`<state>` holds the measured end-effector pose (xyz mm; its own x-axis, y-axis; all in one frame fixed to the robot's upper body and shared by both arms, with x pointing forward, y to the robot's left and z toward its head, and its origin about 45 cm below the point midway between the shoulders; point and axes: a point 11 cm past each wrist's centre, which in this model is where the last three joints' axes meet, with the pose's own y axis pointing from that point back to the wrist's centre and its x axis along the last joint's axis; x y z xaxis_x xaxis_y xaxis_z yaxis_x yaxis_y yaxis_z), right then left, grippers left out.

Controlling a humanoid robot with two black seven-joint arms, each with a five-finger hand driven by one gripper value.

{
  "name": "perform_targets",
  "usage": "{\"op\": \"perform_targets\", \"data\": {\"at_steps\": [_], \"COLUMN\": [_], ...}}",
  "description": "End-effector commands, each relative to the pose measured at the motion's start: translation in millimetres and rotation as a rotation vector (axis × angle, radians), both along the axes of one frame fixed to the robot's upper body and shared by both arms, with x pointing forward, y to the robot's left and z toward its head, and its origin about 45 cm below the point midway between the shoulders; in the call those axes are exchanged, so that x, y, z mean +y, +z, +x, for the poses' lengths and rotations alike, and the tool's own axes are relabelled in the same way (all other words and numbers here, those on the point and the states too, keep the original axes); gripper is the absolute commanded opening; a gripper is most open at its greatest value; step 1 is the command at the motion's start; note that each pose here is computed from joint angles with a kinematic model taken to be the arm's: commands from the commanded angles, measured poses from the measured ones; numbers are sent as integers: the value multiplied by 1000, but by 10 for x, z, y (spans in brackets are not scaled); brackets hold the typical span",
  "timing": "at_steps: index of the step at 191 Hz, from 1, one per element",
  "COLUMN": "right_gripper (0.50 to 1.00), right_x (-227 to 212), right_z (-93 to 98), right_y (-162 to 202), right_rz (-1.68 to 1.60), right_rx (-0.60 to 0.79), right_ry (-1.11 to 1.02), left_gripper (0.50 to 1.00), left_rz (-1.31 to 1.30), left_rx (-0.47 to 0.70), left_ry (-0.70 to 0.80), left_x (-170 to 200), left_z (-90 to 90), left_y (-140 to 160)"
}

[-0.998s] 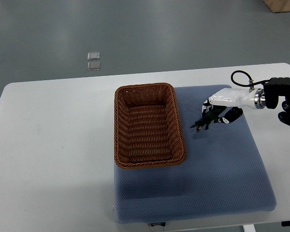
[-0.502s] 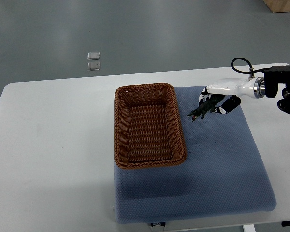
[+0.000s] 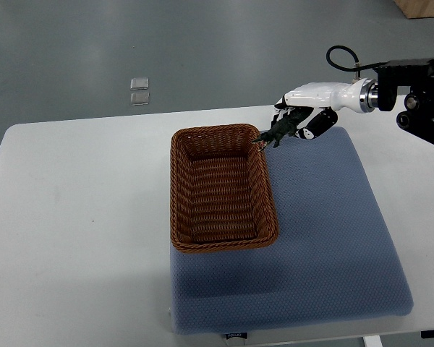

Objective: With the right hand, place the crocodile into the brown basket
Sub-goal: 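Lower the toy into the brown basket and open the right hand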

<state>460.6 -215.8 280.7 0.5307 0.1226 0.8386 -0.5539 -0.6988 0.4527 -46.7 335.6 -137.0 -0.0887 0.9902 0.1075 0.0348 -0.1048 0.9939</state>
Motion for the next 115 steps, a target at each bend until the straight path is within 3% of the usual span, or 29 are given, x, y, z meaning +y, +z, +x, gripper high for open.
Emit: {"op": "perform_targets", "data": {"at_steps": [1, 38, 71, 76, 89, 102, 115], "right_gripper": [500, 500, 504, 564, 613, 731, 819], "right_x": [356, 1076, 1192, 1171, 1125, 1097, 1088], "right_z": [-8, -181, -324, -332, -357, -378, -373], "right_y": [55, -55, -434, -505, -617, -680, -681], "right_rz": [39, 124, 141, 138, 136, 140, 146], "right_rx": [7, 44, 101, 107, 121, 123, 117], "right_ry": [55, 172, 164, 147, 122, 112, 107], "left_gripper": [1000, 1000, 1000, 1000, 1000, 1000, 1000], "left_rz": [0, 0, 0, 0, 0, 0, 0], "left_rx": [0, 0, 0, 0, 0, 0, 0], "left_ry": [0, 0, 0, 0, 0, 0, 0], "left_x": [0, 0, 0, 0, 0, 0, 0], "left_z": [0, 0, 0, 0, 0, 0, 0], "left_y": [0, 0, 0, 0, 0, 0, 0]}}
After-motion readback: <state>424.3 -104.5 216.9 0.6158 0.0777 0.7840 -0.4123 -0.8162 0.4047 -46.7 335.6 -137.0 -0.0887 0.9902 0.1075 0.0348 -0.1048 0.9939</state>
